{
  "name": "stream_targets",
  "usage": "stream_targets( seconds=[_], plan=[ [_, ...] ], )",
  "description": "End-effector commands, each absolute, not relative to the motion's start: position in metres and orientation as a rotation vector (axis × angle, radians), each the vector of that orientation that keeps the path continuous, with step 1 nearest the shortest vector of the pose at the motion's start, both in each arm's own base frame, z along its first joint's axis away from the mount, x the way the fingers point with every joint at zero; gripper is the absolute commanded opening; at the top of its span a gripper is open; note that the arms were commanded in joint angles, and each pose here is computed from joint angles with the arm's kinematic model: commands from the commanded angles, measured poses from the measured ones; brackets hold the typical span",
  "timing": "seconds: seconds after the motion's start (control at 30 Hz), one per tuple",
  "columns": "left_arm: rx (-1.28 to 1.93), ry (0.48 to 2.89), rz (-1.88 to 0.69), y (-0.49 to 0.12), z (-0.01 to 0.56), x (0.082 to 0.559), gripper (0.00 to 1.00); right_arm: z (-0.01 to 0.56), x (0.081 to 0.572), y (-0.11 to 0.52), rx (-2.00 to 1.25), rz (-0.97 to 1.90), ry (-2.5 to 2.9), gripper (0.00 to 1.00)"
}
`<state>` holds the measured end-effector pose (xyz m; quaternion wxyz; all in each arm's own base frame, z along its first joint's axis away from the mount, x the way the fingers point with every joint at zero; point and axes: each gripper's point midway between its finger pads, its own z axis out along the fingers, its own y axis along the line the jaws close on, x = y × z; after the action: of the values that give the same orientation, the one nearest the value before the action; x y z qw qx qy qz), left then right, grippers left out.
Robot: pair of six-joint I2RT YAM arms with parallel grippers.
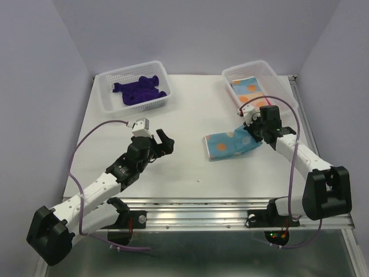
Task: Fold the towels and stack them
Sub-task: Neatly place the folded towel into the bin
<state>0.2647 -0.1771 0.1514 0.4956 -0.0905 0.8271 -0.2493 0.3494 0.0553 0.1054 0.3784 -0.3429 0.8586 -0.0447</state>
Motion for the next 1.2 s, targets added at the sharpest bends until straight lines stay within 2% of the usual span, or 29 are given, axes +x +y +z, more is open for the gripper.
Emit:
stream_targets(
  seconds=[0.0, 0.33, 0.53, 0.73, 0.87, 1.17],
  plan=[
    [-0.216, 1.954, -0.549, -0.173, 0.17, 0.276, 0.99, 0.138, 0.366, 0.039, -1.155, -0.161, 2.054, 0.01],
    [-0.233, 1.951, -0.41, -0.163, 0.18, 0.295, 0.99, 0.19, 0.384, 0.016, -1.533, -0.315, 1.7, 0.01],
    [-0.25, 1.931, -0.35, -0.155, 0.191, 0.303, 0.99, 0.194, 0.391, -0.023, -1.635, -0.459, 1.725, 0.01],
    [-0.264, 1.898, -0.299, -0.146, 0.203, 0.31, 0.99, 0.211, 0.41, -0.078, -1.504, -0.682, 1.697, 0.01],
    [-0.285, 1.889, -0.263, -0.138, 0.207, 0.312, 0.99, 0.243, 0.43, -0.085, -1.365, -0.78, 1.513, 0.01],
    [-0.297, 1.887, -0.247, -0.135, 0.208, 0.315, 0.99, 0.271, 0.45, -0.053, -1.303, -0.737, 1.215, 0.01]
  ],
)
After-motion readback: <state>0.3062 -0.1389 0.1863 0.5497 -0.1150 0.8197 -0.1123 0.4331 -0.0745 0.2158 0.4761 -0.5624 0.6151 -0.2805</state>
